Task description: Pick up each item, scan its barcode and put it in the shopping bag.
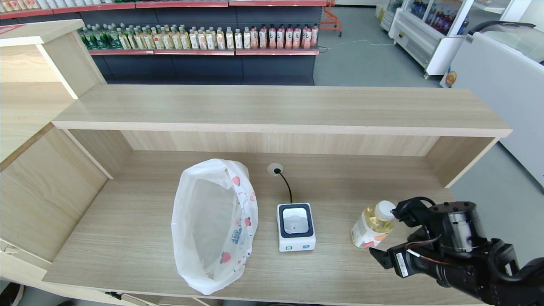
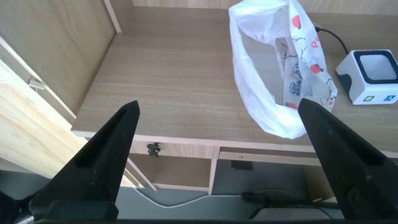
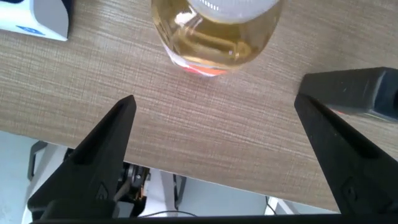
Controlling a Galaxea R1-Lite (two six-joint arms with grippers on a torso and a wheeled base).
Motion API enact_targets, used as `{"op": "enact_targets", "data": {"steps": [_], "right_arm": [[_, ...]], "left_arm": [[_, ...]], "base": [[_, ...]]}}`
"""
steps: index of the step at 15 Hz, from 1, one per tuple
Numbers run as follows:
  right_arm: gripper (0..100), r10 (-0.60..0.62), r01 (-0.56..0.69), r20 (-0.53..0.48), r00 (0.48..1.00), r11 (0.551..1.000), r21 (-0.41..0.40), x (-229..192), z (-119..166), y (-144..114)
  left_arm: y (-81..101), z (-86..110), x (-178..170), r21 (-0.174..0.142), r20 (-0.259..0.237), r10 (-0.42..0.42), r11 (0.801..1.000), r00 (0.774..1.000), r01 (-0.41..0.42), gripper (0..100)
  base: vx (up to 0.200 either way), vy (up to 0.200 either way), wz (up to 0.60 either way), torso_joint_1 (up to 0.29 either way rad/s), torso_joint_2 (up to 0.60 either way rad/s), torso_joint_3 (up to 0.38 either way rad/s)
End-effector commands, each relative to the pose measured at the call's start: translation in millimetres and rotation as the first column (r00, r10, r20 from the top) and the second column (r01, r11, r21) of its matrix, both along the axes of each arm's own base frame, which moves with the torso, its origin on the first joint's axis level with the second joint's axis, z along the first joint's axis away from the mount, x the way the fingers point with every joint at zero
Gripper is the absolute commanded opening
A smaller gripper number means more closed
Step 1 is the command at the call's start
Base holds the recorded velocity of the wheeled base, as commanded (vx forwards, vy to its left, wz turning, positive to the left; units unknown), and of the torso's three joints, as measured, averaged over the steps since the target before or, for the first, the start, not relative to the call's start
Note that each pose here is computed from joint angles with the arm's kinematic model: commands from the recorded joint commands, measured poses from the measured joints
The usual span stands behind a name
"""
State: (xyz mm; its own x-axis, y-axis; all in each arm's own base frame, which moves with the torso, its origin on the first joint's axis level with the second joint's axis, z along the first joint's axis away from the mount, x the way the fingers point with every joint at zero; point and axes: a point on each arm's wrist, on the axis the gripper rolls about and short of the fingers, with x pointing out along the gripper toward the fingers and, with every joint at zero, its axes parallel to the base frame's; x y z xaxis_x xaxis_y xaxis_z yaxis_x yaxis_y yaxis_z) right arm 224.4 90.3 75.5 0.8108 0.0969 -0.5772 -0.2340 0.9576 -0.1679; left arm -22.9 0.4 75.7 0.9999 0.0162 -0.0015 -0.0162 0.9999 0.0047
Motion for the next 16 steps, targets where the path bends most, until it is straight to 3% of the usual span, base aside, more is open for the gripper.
{"op": "enact_targets", "data": {"steps": [1, 16], "right_arm": [[100, 0.002, -0.002, 0.000, 1.000, 1.000, -0.002, 6.5, -3.3, 3.0], [100, 0.032, -0.035, 0.084, 0.996, 0.999, 0.028, 53.9, -32.9, 32.0]], "left_arm": [[0.0, -0.5, 0.1, 0.000, -0.002, 0.001, 1.000, 1.000, -0.001, 100], [0.0, -0.1, 0.0, 0.000, 0.000, 0.001, 1.000, 1.000, -0.001, 100]], "base": [[0.000, 0.000, 0.00, 0.000, 0.00, 0.000], [0.000, 0.000, 0.00, 0.000, 0.00, 0.000]]}}
